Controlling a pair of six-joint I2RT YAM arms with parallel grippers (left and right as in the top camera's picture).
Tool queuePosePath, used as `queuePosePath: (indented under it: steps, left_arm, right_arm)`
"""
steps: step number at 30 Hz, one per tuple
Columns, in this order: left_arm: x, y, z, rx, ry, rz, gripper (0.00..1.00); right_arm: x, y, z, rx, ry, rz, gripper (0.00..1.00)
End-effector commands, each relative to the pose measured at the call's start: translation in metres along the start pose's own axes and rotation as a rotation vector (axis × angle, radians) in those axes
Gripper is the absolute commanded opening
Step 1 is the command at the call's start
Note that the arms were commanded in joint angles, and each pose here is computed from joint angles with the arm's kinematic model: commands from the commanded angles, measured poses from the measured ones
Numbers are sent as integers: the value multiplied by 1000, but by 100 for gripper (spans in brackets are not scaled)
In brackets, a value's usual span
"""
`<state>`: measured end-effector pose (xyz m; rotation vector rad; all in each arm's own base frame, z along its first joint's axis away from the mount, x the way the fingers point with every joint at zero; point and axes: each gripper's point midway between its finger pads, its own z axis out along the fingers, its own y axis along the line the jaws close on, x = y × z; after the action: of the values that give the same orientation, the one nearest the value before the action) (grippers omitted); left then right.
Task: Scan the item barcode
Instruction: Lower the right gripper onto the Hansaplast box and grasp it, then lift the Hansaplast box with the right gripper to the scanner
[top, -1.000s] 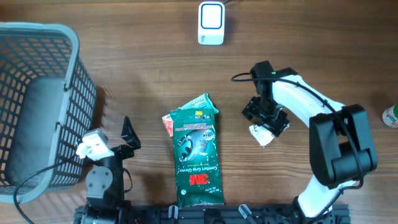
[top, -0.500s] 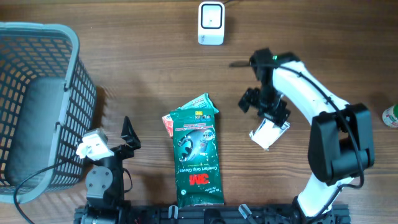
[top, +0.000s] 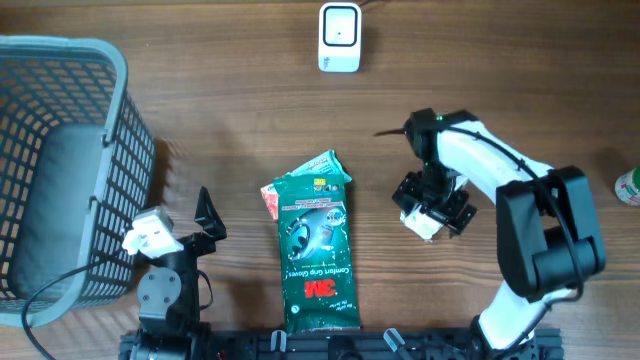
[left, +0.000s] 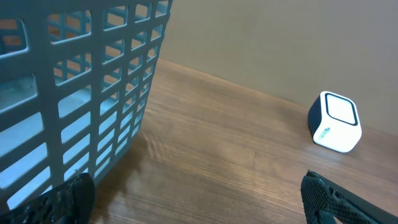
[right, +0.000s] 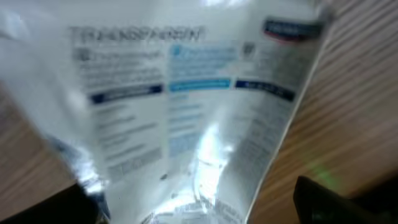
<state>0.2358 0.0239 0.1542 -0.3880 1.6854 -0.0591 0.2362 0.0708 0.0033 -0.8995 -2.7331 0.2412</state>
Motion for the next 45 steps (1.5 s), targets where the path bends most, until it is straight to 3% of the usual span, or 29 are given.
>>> queuePosePath:
  steps: [1, 2, 5, 6, 10, 12, 17, 22, 26, 30, 33, 35, 37, 40, 45]
  left_arm:
    - [-1, 4, 0, -17, -11, -8, 100]
    - [-1, 4, 0, -17, -10, -7, 100]
    - [-1, 4, 0, -17, -10, -7, 100]
    - [-1, 4, 0, -17, -10, -7, 100]
    - [-1, 4, 0, -17, -10, -7, 100]
    - [-1, 4, 0, -17, -10, -7, 100]
    - [-1, 4, 0, -17, -10, -7, 100]
    - [-1, 4, 0, -17, -11, -8, 100]
    - [-1, 4, 0, -17, -10, -7, 100]
    - [-1, 4, 0, -17, -11, -8, 100]
    - [-1, 4, 0, -17, -11, -8, 100]
    - [-1, 4, 0, -17, -11, -8, 100]
    - [-1, 4, 0, -17, -10, -7, 100]
    - [-1, 4, 0, -17, -10, -7, 100]
    - [-1, 4, 0, -17, -10, -7, 100]
  right_arm:
    - [2, 2, 37, -45, -19, 30, 99]
    - [3, 1, 45, -51, -26, 40, 95]
    - [4, -2, 61, -66, -39, 46, 60]
    - [6, 1, 60, -82, -23, 45, 53]
    - [11, 23, 46, -167, 33, 27, 48]
    - [8, 40, 19, -216, 46, -63, 47]
    - [8, 66, -54, -307, 51, -357, 47]
    - [-6, 53, -80, -158, -100, -735, 45]
    - [-7, 85, -126, -133, -296, -978, 47]
    - [7, 129, -207, -101, -613, -1213, 49]
    - [-12, 134, -260, 211, -940, -1253, 47]
    - [-14, 139, -304, 545, -1164, -1310, 39]
    - [-4, 148, -344, 710, -1332, -1252, 37]
    - [25, 160, -388, 844, -1498, -1180, 43]
    - [39, 151, -427, 921, -1575, -1014, 44]
